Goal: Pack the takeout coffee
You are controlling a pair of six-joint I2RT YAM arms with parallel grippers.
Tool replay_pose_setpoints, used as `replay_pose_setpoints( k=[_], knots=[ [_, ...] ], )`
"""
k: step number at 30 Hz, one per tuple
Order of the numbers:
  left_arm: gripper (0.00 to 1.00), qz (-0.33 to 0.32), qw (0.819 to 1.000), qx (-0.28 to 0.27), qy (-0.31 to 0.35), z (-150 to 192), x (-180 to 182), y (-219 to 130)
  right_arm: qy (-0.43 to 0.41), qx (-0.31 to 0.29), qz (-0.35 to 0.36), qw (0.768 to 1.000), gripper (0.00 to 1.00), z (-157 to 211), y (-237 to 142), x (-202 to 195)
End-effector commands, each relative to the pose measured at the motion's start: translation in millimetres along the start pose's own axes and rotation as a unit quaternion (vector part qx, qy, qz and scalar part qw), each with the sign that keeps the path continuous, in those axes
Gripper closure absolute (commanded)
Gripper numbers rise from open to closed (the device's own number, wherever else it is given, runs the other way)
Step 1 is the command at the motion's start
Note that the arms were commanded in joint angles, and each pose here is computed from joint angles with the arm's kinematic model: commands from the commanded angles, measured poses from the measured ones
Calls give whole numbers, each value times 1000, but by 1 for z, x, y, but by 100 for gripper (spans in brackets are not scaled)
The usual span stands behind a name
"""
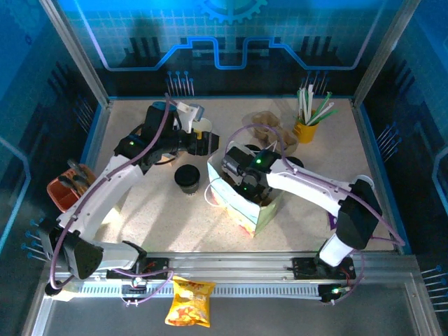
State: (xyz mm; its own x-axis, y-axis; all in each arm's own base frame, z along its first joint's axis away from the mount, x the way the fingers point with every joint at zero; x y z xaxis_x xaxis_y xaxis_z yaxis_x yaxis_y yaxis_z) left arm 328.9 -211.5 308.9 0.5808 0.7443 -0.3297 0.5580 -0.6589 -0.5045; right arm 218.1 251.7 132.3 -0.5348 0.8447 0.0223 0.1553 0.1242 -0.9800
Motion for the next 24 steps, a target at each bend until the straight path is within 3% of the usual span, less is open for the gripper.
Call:
replay_pose_setpoints(
  k=[1,24],
  knots=[
    [21,-7,1000,-18,5,-5,1,-8,-1,3,-12,1000,68,-2,16,3],
    [18,-14,1000,-15,6,3,5,-9,-18,23,10,1000,55,5,83,8]
  ],
)
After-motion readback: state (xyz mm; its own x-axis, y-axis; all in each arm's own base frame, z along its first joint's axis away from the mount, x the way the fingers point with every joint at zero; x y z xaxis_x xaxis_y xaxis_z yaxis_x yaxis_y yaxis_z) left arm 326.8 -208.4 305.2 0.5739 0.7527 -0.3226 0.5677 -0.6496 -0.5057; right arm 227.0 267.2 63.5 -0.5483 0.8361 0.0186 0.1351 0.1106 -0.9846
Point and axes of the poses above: each hand's point on the last joint's axis, 136 mm out from that joint toward the fingers, its own y axis out along the fingers, its own x axis along the line the jaws close on, z = x × y, the point moved 1 cm from there along -y, back along the fingers, and after that the axes turned 7 degrees about y, right-handed, at the moved point
